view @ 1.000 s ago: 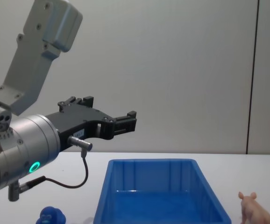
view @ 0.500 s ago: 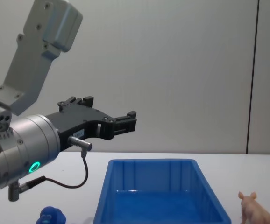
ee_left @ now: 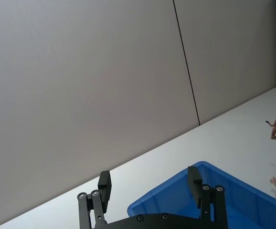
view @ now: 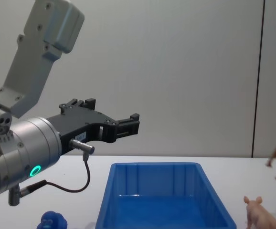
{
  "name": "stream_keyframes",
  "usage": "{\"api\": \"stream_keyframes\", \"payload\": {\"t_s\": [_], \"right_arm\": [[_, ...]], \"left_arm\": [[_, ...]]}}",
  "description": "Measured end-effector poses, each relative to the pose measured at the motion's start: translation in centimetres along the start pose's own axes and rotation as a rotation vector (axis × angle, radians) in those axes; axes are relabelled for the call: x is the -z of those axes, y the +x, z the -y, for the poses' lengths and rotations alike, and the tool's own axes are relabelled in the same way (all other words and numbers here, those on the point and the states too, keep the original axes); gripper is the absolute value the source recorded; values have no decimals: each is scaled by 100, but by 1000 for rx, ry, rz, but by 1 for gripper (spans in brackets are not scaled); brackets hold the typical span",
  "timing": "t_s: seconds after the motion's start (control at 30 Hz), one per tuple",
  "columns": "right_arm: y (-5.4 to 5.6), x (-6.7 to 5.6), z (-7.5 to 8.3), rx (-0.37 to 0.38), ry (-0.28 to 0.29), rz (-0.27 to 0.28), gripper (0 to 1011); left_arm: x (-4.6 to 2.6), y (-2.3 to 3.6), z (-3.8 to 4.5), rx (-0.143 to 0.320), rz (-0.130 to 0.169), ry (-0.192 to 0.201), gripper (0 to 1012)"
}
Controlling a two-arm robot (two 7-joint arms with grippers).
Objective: Pick up the two dolls from the table and place them into the box.
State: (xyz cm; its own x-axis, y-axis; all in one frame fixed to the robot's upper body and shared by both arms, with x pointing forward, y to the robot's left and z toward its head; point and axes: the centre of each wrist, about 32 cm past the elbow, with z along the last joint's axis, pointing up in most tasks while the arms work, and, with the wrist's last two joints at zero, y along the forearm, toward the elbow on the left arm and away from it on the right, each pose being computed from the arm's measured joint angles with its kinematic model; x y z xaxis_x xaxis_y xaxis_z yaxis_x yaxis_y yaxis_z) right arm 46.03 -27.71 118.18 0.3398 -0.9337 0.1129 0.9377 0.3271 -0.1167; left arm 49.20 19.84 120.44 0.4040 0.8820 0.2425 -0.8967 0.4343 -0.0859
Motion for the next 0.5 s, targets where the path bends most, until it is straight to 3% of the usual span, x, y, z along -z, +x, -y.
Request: {"api": "stream_keyframes", "payload": {"t_s": [0.23, 0.5], "right_arm": [[-128, -196, -96, -80, 66, -14, 412], [-289, -335, -209, -167, 72, -20, 412]], "left_arm": [[0, 0, 0, 0, 0, 0, 1003], [0, 0, 0, 0, 0, 0, 1003]]}}
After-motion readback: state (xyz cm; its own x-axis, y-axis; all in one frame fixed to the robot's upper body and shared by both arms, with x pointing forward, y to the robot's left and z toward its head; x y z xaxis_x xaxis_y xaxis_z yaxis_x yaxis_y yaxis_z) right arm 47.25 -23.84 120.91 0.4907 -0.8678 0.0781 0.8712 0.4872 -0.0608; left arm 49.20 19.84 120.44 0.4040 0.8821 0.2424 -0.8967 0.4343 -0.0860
